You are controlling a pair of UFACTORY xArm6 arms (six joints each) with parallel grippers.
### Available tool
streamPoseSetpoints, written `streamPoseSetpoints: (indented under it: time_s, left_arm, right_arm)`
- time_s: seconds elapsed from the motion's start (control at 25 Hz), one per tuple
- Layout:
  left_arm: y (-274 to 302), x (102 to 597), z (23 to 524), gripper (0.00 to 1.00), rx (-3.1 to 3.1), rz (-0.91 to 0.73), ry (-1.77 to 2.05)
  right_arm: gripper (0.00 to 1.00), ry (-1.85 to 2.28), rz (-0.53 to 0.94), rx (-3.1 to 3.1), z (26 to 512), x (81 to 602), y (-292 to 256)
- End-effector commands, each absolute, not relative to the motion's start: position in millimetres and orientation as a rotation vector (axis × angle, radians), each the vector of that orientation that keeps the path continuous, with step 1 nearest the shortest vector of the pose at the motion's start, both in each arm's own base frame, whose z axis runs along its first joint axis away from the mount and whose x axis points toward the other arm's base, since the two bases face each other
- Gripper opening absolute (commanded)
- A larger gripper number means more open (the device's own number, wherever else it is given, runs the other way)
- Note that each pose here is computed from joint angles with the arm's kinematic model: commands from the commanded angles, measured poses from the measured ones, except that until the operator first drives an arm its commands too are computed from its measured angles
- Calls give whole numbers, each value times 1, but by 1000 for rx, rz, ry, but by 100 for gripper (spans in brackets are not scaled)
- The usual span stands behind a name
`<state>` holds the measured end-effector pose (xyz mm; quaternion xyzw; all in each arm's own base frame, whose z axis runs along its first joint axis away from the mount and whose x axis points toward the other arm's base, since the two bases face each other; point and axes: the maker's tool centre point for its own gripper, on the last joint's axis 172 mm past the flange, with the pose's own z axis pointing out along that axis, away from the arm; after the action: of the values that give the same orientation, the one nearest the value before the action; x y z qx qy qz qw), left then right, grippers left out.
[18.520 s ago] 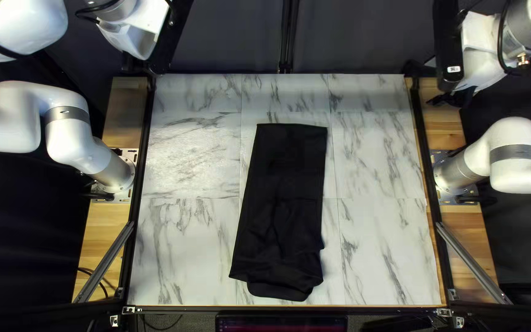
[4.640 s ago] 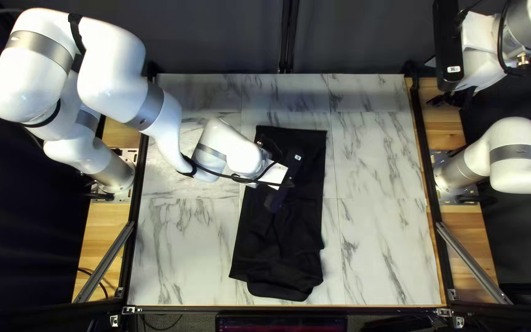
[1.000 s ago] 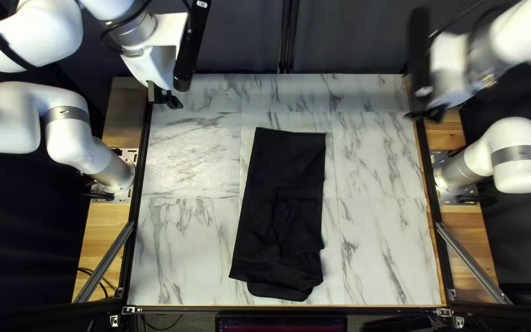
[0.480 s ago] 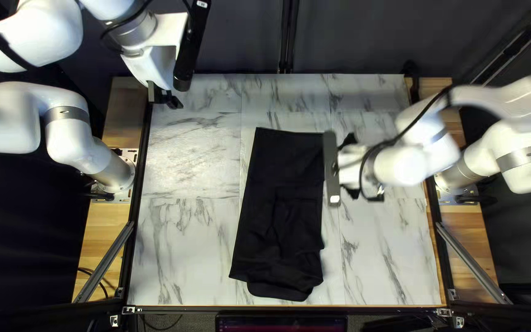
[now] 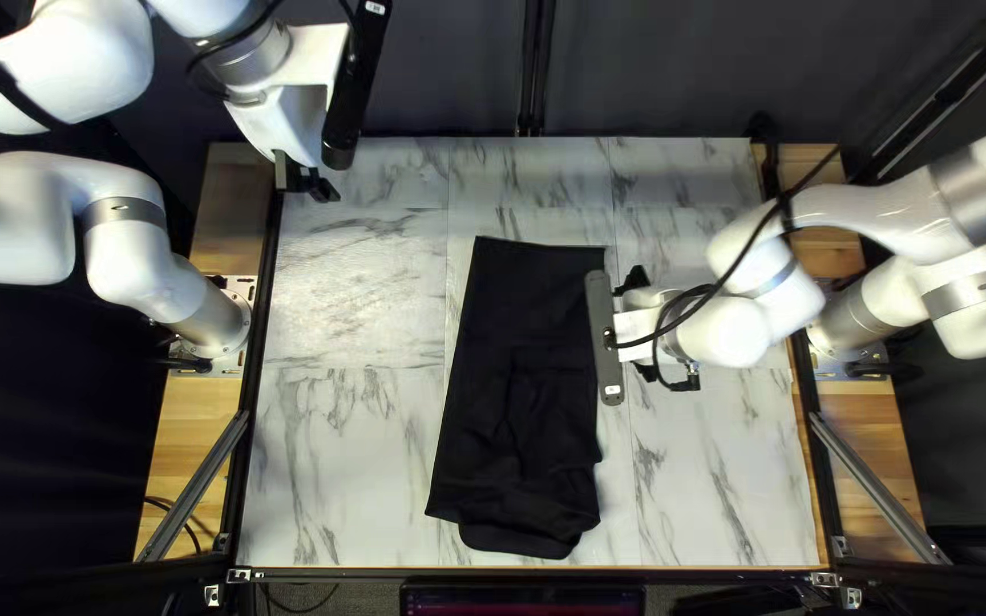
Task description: Fold t-shirt
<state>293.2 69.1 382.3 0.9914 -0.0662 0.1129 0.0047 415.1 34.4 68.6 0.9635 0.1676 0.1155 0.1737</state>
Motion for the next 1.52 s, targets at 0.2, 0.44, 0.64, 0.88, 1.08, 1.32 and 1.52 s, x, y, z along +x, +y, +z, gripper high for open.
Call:
streamPoseSetpoints:
  time_s: [0.2,0.44,0.64,0.88,1.08,1.32,1.52]
  left_arm:
    - [69,293,382,100,3105,354,-207]
    - [69,293,382,100,3105,354,-207]
    - [69,293,382,100,3105,354,-207]
    - [69,293,382,100,3105,354,-207]
    - [69,293,382,100,3105,354,-207]
    - [69,293,382,100,3105,354,-207]
    - [69,293,382,100,3105,354,-207]
  right_arm:
    - [98,627,333,2711,53,421,40]
    - [98,685,301,2709,42,429,32]
    - [93,704,284,2715,37,429,27]
    - [75,708,266,2724,36,427,22]
    - [34,712,252,2730,34,426,19]
    - [22,724,245,2737,32,426,16]
    - [4,718,241,2731,41,427,15]
